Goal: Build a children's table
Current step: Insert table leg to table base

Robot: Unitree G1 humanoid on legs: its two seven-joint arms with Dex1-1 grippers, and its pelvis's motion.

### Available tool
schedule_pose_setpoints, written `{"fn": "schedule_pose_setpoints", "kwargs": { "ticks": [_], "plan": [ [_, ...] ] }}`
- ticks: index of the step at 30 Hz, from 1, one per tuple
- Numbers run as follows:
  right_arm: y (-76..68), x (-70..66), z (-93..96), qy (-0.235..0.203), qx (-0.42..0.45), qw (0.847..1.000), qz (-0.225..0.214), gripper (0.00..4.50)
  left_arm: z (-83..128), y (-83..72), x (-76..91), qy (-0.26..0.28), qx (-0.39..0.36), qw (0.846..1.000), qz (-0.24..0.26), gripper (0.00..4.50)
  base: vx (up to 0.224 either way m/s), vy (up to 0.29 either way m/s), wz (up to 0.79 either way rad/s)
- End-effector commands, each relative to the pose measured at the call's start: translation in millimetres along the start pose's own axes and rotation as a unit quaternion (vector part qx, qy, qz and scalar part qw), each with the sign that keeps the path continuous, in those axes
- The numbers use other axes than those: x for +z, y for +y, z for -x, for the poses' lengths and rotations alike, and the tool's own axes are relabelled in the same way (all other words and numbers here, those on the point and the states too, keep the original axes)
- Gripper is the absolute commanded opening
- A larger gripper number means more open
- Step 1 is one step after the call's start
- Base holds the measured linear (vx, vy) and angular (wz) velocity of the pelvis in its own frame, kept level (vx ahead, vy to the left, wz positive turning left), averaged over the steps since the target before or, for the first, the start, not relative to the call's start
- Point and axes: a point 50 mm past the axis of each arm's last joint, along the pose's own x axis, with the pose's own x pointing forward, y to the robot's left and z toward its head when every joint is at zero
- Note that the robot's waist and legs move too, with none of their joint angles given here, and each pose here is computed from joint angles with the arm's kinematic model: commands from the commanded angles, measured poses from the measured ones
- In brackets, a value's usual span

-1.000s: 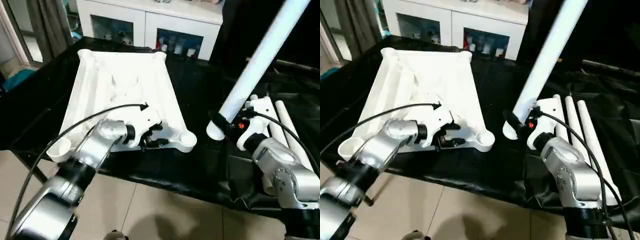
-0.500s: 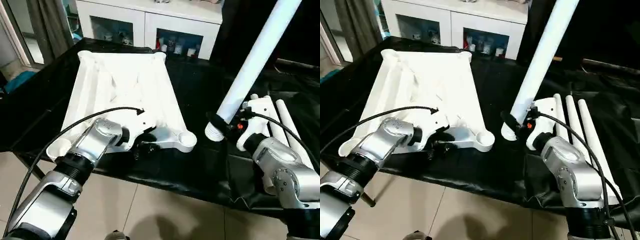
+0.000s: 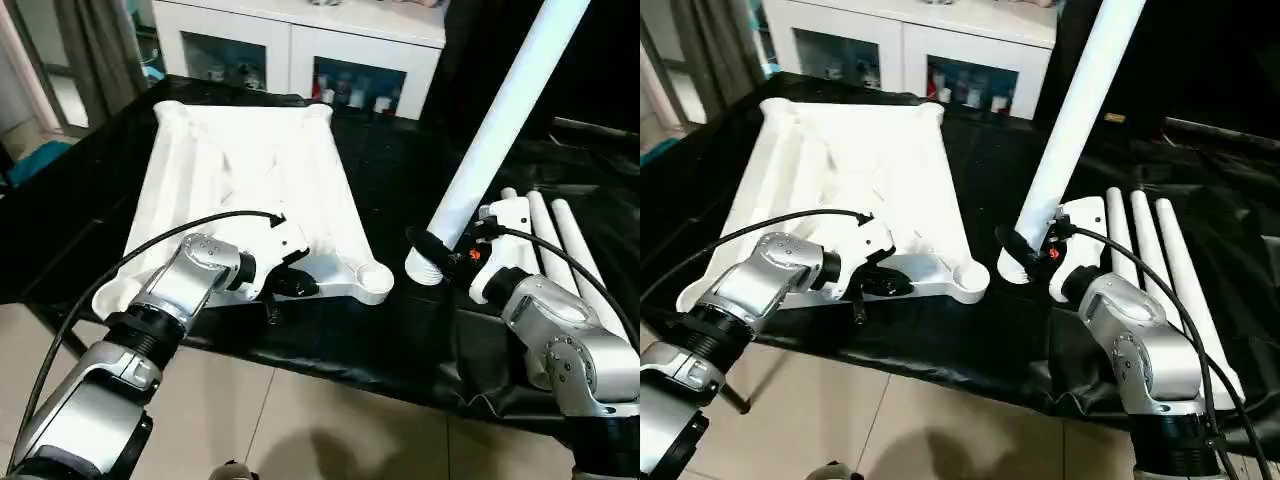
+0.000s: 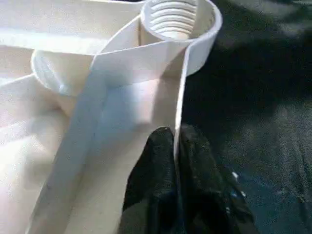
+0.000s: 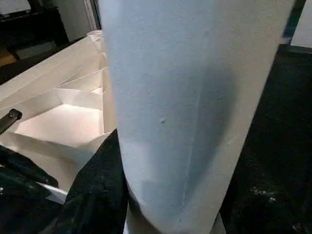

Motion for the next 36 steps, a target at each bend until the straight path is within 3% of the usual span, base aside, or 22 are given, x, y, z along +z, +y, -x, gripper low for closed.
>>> {"fn": "schedule_pose_setpoints", "kwargs": {
  "ticks": [1, 3, 7, 12, 22, 23, 26, 29, 33, 36],
  "plan": [
    [-1.3, 6.6, -1.5, -0.003, 0.003, 1.000, 0.011, 1.93, 1, -0.4, -7.1, 0.024, 0.004, 1.000, -0.003, 0.05, 0.000, 0.000, 0.00],
    [-0.8, 7.3, -1.9, -0.003, 0.009, 1.000, 0.009, 1.93, 1, 0.5, -6.1, 0.023, 0.013, 1.000, -0.007, 0.01, 0.000, 0.000, 0.00],
    [-0.9, 7.3, -1.9, -0.002, 0.010, 1.000, 0.009, 1.93, 0, 2.6, -3.0, 0.010, 0.024, 1.000, -0.003, 0.57, 0.000, 0.000, 0.00],
    [-1.1, 7.6, -2.9, -0.002, 0.011, 1.000, 0.009, 1.93, 0, 6.3, -4.0, 0.021, 0.040, 0.999, -0.008, 0.76, 0.000, 0.000, 0.00],
    [0.1, 8.4, -3.7, -0.005, 0.014, 1.000, 0.007, 1.93, 1, 9.9, -2.2, 0.007, 0.046, 0.999, 0.001, 0.78, 0.000, 0.000, 0.00],
    [1.4, 7.9, -4.1, -0.002, 0.022, 1.000, 0.006, 1.93, 1, 9.6, -1.0, 0.003, 0.041, 0.999, 0.000, 0.50, 0.000, 0.000, 0.00],
    [4.4, 3.2, -6.5, 0.025, 0.043, 0.999, 0.009, 1.93, 0, 7.4, -0.9, 0.000, 0.028, 1.000, -0.007, 0.37, 0.000, 0.000, 0.00],
    [4.9, 5.7, -12.5, 0.024, 0.056, 0.998, 0.008, 1.93, -1, 4.8, -0.6, -0.005, 0.017, 1.000, -0.007, 0.04, 0.000, 0.000, 0.00],
    [4.3, 9.6, -21.0, 0.017, 0.073, 0.997, -0.015, 1.93, -3, 1.7, 1.6, -0.016, 0.002, 1.000, -0.011, 0.00, 0.000, 0.000, 0.00],
    [3.3, 2.1, -28.9, 0.044, 0.089, 0.995, -0.013, 1.93, -5, -1.5, 5.0, -0.027, -0.011, 0.999, -0.017, 0.00, 0.000, 0.000, 0.00]
  ]
}}
